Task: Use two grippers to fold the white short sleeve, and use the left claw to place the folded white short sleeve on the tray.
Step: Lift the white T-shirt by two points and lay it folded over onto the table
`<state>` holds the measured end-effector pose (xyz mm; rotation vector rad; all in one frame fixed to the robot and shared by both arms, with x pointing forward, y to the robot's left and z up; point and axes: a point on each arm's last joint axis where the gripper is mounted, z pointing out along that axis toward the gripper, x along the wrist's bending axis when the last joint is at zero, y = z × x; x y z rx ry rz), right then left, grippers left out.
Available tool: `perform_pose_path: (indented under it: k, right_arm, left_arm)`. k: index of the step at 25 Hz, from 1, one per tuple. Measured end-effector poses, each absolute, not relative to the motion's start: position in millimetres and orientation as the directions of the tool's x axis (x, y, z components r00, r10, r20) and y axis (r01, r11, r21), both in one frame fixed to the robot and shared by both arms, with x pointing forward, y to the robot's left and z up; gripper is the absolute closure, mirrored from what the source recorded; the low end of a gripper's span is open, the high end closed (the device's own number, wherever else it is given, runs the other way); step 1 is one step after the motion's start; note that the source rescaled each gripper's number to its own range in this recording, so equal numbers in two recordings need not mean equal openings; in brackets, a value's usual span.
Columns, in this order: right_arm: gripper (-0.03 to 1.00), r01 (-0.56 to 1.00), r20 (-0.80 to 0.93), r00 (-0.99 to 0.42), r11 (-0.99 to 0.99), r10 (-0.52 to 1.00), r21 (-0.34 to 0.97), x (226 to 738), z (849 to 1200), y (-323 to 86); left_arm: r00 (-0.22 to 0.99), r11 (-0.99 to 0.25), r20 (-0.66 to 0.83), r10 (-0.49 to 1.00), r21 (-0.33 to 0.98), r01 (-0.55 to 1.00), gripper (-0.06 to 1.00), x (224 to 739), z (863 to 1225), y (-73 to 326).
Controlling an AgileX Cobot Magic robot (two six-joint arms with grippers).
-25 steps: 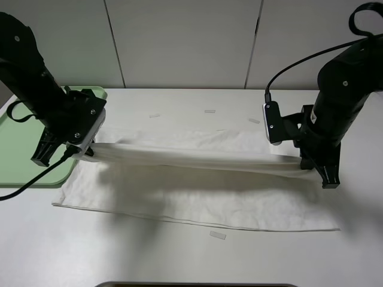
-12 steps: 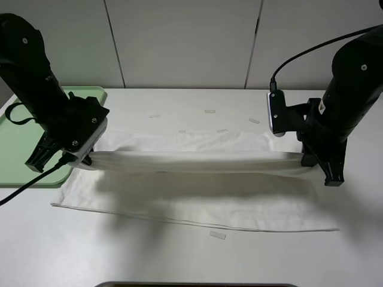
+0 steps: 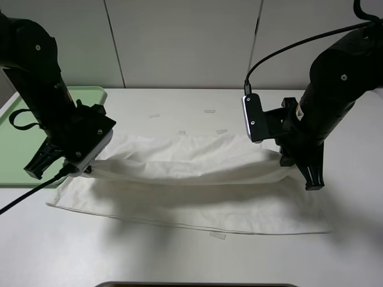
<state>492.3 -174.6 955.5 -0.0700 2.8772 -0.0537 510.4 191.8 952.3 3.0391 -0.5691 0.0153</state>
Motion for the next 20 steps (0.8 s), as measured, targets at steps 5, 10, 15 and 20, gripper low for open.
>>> perform_pose_path:
  k: [5, 10, 15, 20]
  right_arm:
    - [0.97, -0.027, -0.222, -0.974, 0.998, -0.041, -0.065, 488, 954, -177]
    - [0.97, -0.051, -0.183, -0.981, 0.995, -0.067, -0.090, 474, 938, -182]
    - [0.97, -0.024, -0.201, -0.979, 0.997, -0.040, -0.078, 470, 929, -185]
    - [0.97, -0.009, -0.203, -0.979, 0.997, -0.023, -0.071, 470, 929, -184]
  left_arm:
    - [0.904, -0.903, -0.046, -0.425, -0.055, -0.427, 0.90, 499, 938, 204]
    - [0.896, -0.886, -0.029, -0.443, -0.137, -0.443, 0.90, 499, 932, 211]
    - [0.904, -0.897, 0.023, -0.426, -0.143, -0.419, 0.90, 503, 932, 209]
    - [0.910, -0.904, 0.026, -0.415, -0.129, -0.408, 0.90, 503, 931, 208]
